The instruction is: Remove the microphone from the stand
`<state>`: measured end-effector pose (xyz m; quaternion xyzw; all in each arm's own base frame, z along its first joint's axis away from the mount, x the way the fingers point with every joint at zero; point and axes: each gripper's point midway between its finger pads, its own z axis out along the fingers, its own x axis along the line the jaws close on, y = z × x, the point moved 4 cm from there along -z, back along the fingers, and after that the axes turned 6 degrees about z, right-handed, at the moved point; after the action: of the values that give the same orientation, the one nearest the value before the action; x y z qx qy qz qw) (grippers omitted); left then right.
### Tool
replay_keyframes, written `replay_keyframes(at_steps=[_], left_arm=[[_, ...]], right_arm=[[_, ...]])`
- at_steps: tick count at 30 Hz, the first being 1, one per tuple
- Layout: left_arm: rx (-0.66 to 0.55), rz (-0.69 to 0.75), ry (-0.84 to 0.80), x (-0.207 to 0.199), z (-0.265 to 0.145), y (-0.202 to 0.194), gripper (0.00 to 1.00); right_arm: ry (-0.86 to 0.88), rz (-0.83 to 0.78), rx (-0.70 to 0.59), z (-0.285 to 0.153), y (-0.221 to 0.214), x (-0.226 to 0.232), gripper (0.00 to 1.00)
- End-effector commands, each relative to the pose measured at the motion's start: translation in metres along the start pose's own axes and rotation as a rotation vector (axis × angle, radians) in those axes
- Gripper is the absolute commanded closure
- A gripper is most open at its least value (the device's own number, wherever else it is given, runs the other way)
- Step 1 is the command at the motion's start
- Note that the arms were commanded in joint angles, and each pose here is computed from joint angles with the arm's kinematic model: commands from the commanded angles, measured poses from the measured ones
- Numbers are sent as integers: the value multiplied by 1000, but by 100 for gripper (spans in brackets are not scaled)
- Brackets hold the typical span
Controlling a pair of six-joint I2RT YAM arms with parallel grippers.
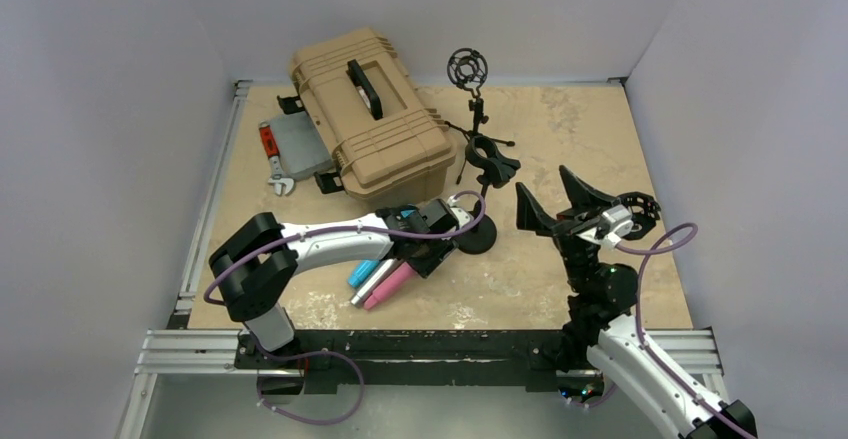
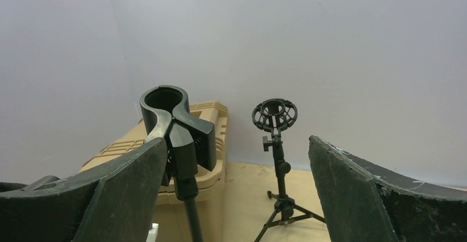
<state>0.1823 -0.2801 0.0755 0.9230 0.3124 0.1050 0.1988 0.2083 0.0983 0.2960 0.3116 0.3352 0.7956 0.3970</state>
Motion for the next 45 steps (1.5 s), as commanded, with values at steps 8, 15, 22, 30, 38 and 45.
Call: replay_keyframes(at_steps=[8, 15, 22, 30, 38, 45], left_arm=[[-62, 9, 23, 2, -2, 11, 43], [-81, 0, 13, 2, -10, 14, 41], [-205, -20, -26, 3, -67, 28, 33], [-515, 31, -25, 20, -189, 44, 24], [-913, 66, 239, 68, -321, 65, 19], [-1035, 64, 396, 87, -320, 50, 16]], right_arm=[[-14, 8, -14, 2, 2, -2, 2], [-14, 10, -10, 4, 2, -1, 2], [-23, 24, 13, 5, -1, -2, 1], [-32, 140, 136, 16, 4, 10, 1], [-119, 261, 310, 17, 41, 22, 1], [-91, 214, 520, 61, 53, 40, 5]])
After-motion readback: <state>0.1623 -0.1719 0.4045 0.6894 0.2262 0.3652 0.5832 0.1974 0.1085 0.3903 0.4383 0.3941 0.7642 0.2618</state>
